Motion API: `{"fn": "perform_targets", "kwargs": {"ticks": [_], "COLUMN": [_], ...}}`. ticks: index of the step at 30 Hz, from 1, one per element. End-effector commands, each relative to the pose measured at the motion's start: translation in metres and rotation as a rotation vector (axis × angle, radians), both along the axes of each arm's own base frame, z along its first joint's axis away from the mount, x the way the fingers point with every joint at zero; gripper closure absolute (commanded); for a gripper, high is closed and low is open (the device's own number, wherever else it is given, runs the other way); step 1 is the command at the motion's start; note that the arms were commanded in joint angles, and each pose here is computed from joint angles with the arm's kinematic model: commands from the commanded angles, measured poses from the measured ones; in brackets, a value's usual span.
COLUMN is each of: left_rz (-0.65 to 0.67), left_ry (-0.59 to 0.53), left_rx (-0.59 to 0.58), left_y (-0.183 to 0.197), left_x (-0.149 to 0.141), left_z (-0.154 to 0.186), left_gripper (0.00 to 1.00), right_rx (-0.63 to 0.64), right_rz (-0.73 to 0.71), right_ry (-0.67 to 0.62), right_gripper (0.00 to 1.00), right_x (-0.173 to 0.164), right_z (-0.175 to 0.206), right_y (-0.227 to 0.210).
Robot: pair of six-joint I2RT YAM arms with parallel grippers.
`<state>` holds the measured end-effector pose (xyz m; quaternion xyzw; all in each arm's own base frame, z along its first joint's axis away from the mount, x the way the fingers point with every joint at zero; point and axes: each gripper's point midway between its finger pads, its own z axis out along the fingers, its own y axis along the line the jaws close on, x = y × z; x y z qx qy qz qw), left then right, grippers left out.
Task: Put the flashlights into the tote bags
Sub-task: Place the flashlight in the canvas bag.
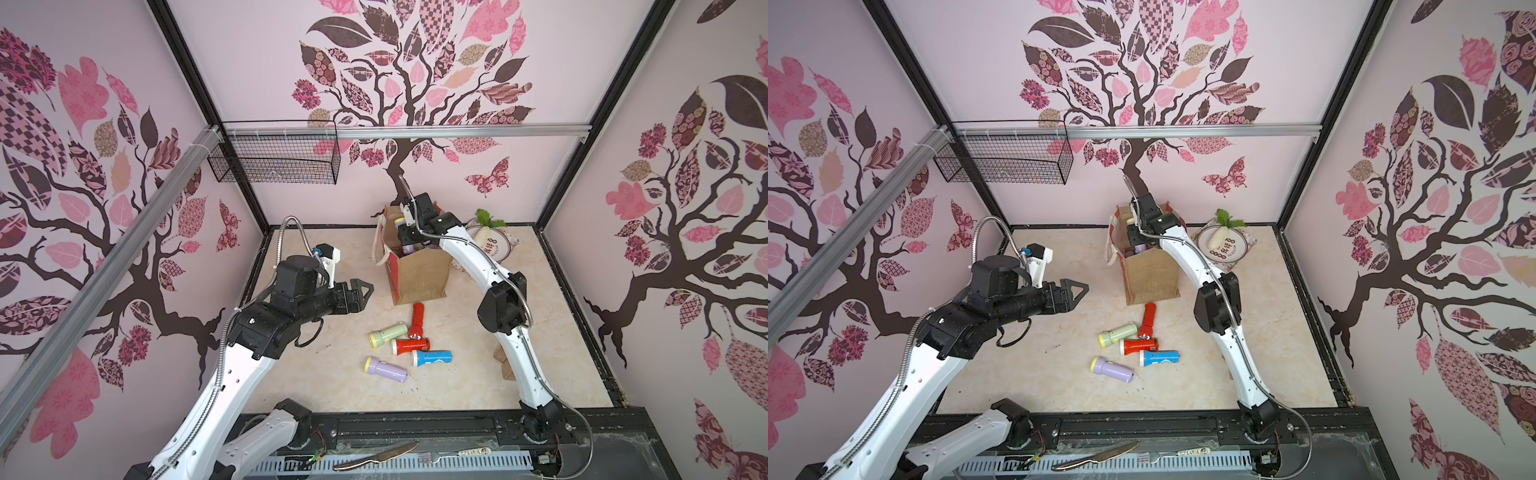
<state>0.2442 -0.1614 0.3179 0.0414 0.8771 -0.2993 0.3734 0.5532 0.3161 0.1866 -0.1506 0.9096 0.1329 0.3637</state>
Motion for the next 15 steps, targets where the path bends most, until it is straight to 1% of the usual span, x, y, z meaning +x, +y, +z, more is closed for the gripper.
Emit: {"fn": "perform_targets", "kwargs": {"ticks": [1, 4, 7, 15], "left_rz": [0.016, 0.024, 0.037, 0.073], "left_ry": [-0.032, -0.036, -0.039, -0.012], "left_rx": [-0.003, -0.003, 0.004, 0.054], "left_y": [0.005, 0.007, 0.010, 0.020], "left_x": [-0.001, -0.001, -0.002, -0.005], "left_z": [0.010, 0.010, 0.009, -0.003], "left_gripper": [0.12, 0.12, 0.12, 0.13], "right_rx": [0.013, 0.025, 0.042, 0.094], "right_rz": [-0.012, -0.020, -0.025, -0.047], "right_ry": [-0.026, -0.053, -0.092, -0.199], "right_gripper": [0.54, 0.42, 0.34, 0.26], "right_x": [0.004, 0.003, 0.002, -0.009], "right_z": [0.012, 0.028, 0.050, 0.122], "right_y": [-0.003, -0.005, -0.006, -0.017]}}
